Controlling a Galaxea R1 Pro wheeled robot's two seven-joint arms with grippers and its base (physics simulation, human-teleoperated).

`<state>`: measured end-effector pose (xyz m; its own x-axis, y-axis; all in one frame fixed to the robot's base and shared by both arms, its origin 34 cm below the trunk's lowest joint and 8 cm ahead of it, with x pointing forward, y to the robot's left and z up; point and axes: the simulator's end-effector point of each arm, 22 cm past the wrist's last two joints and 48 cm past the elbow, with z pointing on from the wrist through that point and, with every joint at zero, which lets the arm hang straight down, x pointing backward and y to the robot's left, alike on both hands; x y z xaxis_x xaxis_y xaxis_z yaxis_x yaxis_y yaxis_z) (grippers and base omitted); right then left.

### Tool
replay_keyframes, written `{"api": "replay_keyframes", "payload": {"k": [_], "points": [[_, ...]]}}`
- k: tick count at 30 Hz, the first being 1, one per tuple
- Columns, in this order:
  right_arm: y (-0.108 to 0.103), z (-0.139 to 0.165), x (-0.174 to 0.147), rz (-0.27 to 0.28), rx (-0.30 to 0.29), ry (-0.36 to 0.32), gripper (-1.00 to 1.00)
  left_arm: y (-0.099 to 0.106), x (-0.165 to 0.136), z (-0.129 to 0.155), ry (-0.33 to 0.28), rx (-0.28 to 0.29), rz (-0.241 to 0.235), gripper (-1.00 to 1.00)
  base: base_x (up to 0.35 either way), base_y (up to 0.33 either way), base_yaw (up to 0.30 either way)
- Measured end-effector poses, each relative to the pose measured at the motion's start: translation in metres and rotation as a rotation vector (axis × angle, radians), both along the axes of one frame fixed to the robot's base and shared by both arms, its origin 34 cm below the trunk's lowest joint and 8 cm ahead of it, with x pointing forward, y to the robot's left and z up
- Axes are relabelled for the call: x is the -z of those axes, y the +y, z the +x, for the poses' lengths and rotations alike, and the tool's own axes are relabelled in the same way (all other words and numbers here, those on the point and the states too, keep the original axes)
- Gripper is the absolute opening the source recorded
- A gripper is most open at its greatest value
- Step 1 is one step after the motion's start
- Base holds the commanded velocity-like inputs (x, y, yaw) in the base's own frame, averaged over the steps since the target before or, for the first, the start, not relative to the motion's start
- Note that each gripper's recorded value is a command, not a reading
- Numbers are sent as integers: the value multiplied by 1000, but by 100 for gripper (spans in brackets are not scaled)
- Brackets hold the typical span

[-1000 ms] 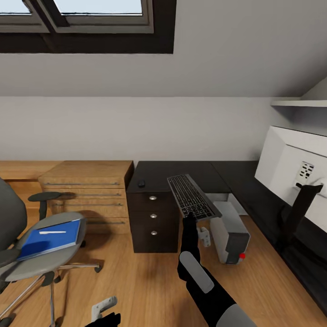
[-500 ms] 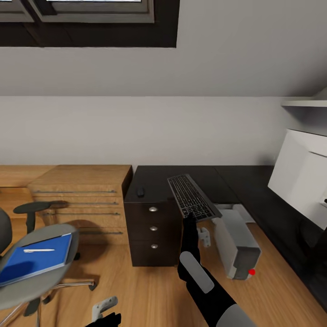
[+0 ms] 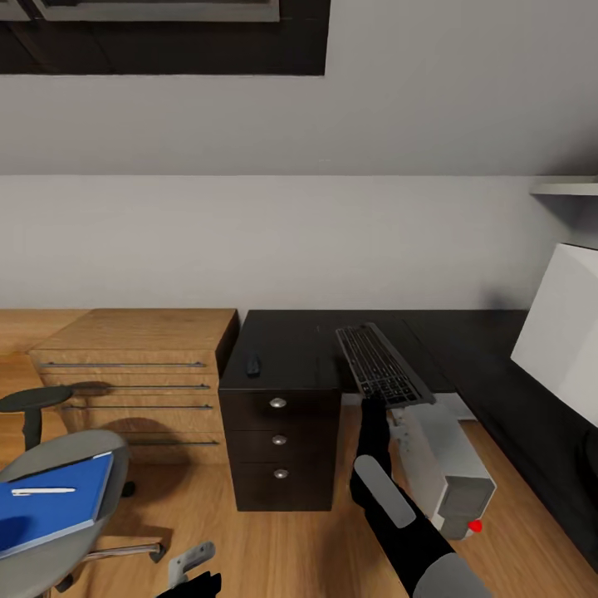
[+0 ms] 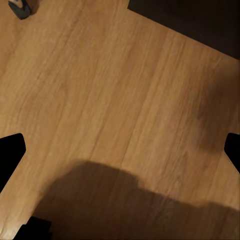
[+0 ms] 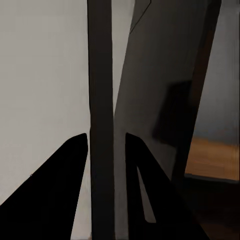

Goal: In the bedroom, organize the workspace by keeping the computer under the desk, ensuring the monitor is on the desk, placing the keyboard on the desk next to the monitor, placing the mouse on the desk next to the keyboard, moving the folder from the swivel chair onto the desk next to the mouse, stacking the notebook on top of the folder with the pen on top of the notebook, and positioning the swivel chair next to the desk.

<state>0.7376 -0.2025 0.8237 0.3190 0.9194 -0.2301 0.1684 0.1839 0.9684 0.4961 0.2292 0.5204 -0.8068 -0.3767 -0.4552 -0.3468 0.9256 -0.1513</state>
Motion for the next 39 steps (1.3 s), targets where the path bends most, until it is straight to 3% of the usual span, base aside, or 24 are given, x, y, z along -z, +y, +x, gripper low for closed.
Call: {"api": "replay_keyframes", "payload": {"k": [1, 5, 11, 21, 39], "points": [[2, 0, 0, 0, -5, 1, -100, 0, 0, 0, 0, 0, 0, 100, 5, -5, 0], [-24, 0, 3, 24, 56, 6, -100, 1, 0, 0, 0, 0, 1, 100, 2, -2, 0], [-35, 0, 4, 34, 82, 8, -100, 1, 0, 0, 0, -1, 2, 100, 1, 0, 0], [-36, -1, 4, 41, 87, 9, -100, 1, 0, 0, 0, 0, 2, 100, 222, 0, 0], [-38, -1, 3, 34, 90, 5, -100, 0, 0, 0, 0, 1, 2, 100, 12, -76, 0]]}}
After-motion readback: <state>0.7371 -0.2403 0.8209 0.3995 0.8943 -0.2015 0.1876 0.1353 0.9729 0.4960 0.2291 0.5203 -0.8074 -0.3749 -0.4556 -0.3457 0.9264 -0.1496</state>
